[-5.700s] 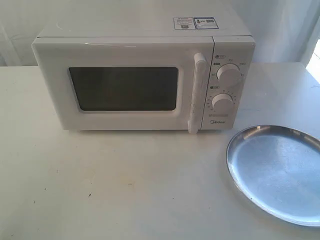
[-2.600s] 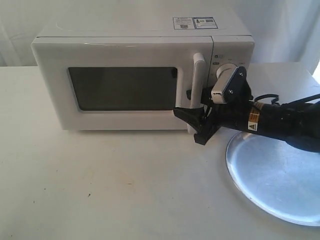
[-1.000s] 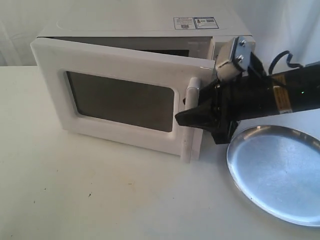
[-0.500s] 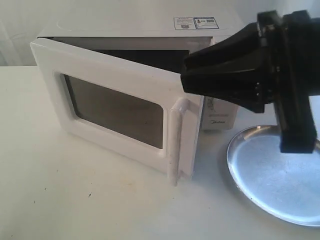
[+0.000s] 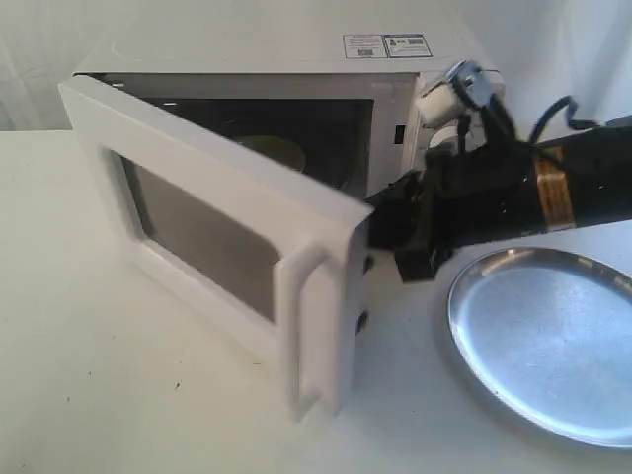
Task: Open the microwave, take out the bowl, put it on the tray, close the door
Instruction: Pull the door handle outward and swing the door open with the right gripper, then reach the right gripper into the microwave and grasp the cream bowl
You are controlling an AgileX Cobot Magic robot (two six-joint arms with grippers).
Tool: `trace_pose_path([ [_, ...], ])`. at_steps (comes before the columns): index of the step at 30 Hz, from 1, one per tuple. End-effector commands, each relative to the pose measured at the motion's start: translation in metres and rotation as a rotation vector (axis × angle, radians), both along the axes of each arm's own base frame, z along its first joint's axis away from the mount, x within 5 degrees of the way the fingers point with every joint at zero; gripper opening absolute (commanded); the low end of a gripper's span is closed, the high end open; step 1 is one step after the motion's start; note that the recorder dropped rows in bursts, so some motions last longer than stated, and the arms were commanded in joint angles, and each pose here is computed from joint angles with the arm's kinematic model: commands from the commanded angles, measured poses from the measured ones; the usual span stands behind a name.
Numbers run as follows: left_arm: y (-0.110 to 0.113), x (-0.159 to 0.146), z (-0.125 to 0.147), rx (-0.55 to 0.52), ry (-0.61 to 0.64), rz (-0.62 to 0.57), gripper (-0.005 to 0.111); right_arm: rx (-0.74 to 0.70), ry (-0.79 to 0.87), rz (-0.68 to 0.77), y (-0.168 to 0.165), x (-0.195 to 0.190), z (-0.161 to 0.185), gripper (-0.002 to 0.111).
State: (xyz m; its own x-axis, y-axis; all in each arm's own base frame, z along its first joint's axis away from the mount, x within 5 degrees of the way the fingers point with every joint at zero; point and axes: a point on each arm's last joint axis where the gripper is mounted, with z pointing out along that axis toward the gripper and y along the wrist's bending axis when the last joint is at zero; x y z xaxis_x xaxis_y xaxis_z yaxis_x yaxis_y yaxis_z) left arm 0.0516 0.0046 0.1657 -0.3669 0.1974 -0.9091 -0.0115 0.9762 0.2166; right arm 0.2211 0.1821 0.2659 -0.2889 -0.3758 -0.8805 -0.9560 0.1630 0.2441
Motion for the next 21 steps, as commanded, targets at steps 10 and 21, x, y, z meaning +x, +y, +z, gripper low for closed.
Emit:
trace_pose_path([
  [10, 0.0, 0.0, 0.001, -0.012, -0.003, 0.0, 0.0, -0.01, -0.242, -0.081, 0.041, 0.005, -0.015, 0.025],
  [21, 0.0, 0.0, 0.001, -0.012, -0.003, 0.0, 0.0, -0.072, -0.683, -0.222, 0.143, 0.094, -0.091, 0.065],
])
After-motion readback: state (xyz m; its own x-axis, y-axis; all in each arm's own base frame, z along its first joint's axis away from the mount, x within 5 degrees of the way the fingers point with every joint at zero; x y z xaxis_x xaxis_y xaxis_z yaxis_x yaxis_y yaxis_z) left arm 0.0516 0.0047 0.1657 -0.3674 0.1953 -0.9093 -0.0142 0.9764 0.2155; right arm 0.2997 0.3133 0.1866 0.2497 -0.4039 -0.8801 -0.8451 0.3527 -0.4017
